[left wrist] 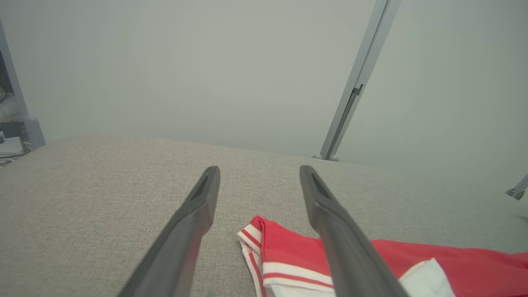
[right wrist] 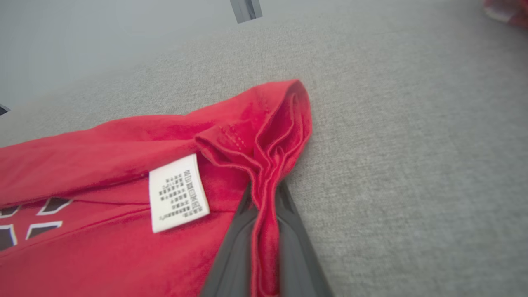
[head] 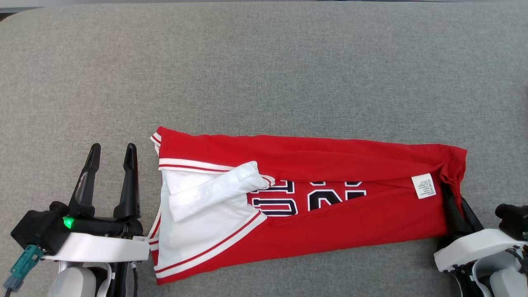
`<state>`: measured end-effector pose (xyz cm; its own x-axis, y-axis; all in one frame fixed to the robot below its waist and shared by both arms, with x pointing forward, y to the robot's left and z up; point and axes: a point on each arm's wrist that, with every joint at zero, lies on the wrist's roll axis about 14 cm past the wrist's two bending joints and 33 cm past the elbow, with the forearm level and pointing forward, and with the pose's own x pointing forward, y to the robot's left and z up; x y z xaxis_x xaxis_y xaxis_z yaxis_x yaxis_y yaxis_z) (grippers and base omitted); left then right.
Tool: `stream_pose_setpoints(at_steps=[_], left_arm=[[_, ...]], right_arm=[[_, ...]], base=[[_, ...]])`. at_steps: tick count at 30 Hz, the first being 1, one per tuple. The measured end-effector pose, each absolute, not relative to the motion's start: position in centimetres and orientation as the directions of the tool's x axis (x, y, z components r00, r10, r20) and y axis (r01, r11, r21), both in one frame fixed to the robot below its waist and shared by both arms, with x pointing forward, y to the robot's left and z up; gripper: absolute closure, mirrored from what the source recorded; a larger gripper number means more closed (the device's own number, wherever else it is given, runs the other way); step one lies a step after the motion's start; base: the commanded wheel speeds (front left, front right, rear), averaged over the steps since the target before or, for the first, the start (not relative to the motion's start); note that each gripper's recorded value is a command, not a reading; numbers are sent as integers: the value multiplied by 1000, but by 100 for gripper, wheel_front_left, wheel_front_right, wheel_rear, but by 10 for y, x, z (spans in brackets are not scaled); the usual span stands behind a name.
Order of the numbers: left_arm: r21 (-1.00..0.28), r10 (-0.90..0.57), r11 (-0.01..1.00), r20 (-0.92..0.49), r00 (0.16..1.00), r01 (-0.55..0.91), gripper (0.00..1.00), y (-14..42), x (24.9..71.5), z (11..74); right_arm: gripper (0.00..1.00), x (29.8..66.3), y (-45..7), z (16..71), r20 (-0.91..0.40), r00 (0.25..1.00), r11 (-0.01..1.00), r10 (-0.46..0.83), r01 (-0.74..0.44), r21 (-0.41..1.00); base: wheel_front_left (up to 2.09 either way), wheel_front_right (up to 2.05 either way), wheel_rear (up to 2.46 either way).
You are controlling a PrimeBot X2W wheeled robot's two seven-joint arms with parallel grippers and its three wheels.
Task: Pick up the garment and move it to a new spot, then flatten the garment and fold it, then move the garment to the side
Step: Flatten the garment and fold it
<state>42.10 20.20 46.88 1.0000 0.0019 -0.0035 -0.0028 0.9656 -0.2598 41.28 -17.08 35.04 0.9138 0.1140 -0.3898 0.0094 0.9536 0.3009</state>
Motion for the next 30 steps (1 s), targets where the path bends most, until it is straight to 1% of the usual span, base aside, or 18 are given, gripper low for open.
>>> stream_pose_setpoints(at_steps=[5, 12, 15, 22, 27, 30], left_arm=[[-263, -1, 965, 2, 1000, 1, 0, 201, 422, 470], [-268, -13, 963, 11, 1000, 15, 0, 196, 422, 472], [-268, -19, 963, 14, 1000, 22, 0, 194, 422, 474], [-268, -33, 963, 20, 999, 37, 0, 190, 420, 476], [-268, -38, 962, 30, 999, 44, 0, 189, 418, 480], [-269, -40, 962, 35, 999, 48, 0, 188, 417, 482]], right_arm=[[100, 415, -193, 354, -379, 922, 960, 75, 36, 277], [100, 402, -269, 367, -373, 924, 976, -86, 153, 154], [100, 402, -289, 379, -350, 928, 977, -127, 179, 120], [100, 408, -281, 405, -295, 950, 983, -103, 143, 117], [100, 418, -248, 433, -230, 973, 988, -19, 54, 145], [100, 421, -221, 445, -218, 975, 983, 43, -3, 181]], base=[[0, 0, 0], [0, 0, 0], [0, 0, 0], [0, 0, 0], [0, 0, 0], [0, 0, 0]])
